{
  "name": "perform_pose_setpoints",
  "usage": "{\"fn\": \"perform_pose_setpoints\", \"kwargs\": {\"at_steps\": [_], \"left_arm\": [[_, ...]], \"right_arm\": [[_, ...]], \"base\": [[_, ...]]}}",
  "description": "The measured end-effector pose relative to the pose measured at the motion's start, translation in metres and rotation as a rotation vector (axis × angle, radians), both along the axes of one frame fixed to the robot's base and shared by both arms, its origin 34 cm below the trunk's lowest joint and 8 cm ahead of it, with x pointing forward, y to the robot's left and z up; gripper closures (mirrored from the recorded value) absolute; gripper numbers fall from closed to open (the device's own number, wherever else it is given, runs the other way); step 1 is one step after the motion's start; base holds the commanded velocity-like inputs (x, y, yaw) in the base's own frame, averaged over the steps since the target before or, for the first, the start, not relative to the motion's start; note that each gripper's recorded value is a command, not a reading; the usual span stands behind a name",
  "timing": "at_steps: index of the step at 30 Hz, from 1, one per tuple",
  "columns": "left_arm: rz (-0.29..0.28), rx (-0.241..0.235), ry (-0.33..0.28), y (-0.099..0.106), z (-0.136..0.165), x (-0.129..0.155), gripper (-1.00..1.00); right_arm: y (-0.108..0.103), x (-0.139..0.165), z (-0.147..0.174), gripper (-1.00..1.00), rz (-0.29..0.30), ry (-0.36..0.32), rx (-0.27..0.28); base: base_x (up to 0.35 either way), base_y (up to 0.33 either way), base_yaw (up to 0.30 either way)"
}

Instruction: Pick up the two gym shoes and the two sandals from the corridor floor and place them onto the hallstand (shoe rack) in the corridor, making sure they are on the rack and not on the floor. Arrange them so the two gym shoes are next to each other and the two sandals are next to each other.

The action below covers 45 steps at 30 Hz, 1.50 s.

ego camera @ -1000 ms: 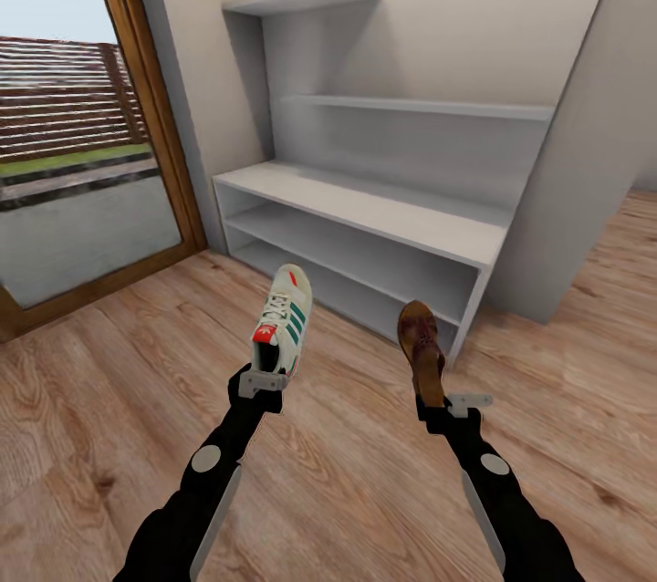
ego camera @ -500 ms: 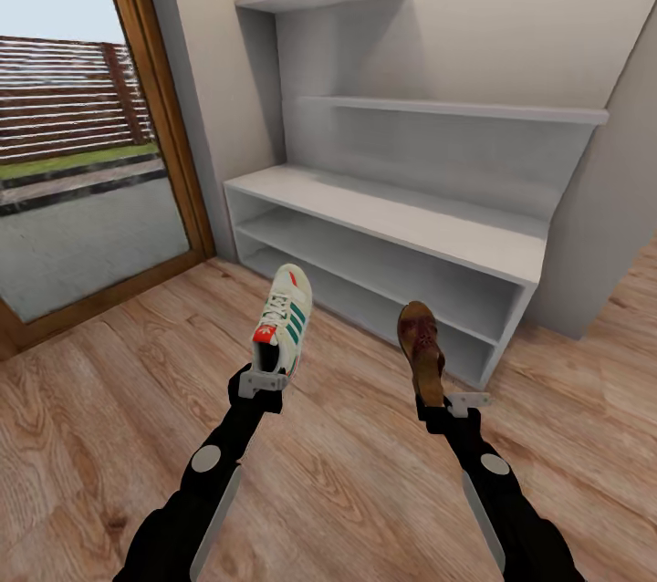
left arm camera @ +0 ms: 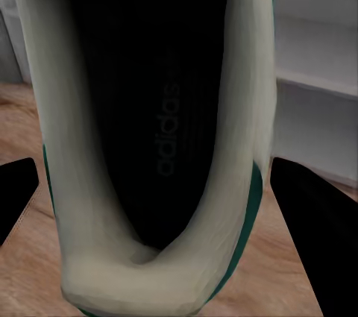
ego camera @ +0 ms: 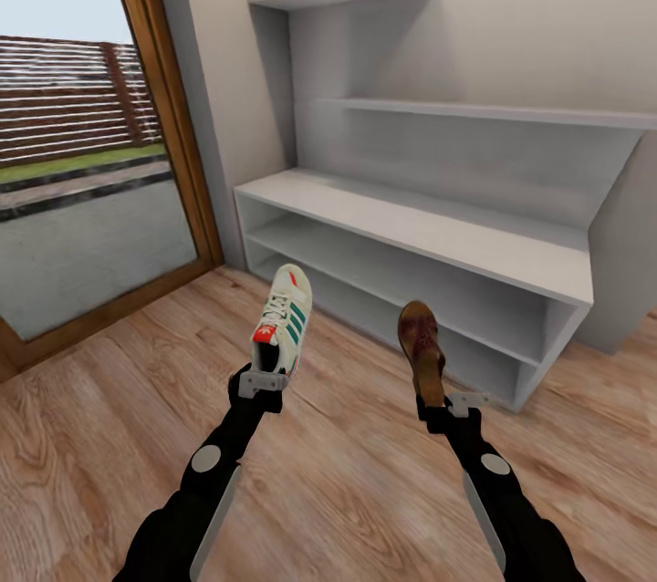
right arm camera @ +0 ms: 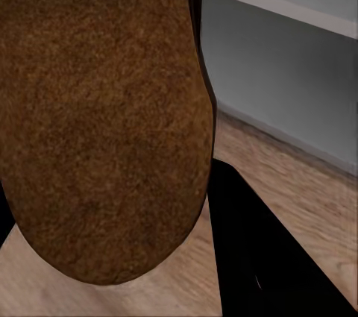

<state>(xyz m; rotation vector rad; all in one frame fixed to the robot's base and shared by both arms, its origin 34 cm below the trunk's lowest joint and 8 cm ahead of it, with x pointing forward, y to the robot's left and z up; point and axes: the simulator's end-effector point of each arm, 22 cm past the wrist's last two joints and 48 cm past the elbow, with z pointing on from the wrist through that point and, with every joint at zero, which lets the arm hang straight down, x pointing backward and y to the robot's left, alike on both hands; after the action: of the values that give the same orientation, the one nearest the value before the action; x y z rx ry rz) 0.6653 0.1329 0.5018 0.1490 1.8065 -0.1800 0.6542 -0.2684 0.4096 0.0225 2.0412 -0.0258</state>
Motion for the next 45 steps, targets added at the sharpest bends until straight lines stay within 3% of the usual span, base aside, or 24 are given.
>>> {"fn": "perform_pose_setpoints", "kwargs": {"at_steps": [10,45], "left_arm": [[-0.001,0.0,-0.009,0.0,0.005,0.0,1.0],[-0.001,0.0,-0.039,0.0,0.023,0.0,1.0]], "right_arm": [[0.0,0.001,0.006,1.0,0.0,-0.011,0.0],[-0.001,0.004,0.023,1.0,-0.001,-0.041,0.0]], "base": [[0.188,0.231,-0.162],[0.003,0.003,-0.223]]}}
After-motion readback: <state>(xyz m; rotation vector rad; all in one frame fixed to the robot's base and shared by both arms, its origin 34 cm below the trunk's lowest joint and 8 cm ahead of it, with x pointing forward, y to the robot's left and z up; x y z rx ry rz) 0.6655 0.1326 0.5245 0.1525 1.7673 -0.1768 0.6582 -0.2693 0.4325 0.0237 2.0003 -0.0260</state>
